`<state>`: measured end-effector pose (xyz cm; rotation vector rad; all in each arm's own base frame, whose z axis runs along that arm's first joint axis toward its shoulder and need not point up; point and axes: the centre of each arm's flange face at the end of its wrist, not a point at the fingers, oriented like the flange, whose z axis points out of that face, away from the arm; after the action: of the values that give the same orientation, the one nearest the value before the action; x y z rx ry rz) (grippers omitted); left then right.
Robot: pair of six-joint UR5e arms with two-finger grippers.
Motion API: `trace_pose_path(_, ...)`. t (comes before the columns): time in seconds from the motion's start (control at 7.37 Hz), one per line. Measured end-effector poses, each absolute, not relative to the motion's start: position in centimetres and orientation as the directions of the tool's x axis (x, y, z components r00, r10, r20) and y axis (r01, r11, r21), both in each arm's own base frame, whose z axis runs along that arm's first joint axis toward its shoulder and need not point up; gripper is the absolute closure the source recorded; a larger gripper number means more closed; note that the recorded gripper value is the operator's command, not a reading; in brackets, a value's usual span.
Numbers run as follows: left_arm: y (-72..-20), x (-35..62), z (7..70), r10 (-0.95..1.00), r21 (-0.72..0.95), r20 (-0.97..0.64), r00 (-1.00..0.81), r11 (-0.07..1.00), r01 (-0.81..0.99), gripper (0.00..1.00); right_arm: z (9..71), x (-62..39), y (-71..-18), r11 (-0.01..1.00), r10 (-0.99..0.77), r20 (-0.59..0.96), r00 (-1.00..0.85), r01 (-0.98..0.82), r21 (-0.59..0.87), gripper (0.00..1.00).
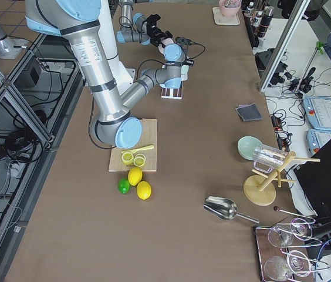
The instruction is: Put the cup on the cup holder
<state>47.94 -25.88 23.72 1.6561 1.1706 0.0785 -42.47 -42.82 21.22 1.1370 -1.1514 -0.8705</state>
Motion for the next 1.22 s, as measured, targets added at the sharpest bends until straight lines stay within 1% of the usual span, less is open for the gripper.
trace_pose_path(0.14, -26.0, 48.7, 23.8, 0.712, 0.770, -0.468, 0.523, 0.038, 0.637, 1.00, 20.4, -42.9, -43.1, 0.248, -0.944, 0.243, 0.223, -0.004, 0.969, 1.00)
trace_pose_path(0.41, -26.1, 49.6, 23.5, 0.710, 0.772, -0.468, 0.526, 0.038, 0.635, 1.00, 19.8, -43.3, -43.7, 0.240, -0.946, 0.224, 0.232, 0.044, 0.970, 1.00)
trace_pose_path(1.22, -26.5, 51.1, 24.6, 0.707, 0.793, -0.452, 0.544, 0.039, 0.608, 1.00, 22.1, -42.0, -44.7, 0.215, -0.955, 0.188, 0.228, 0.100, 0.971, 1.00)
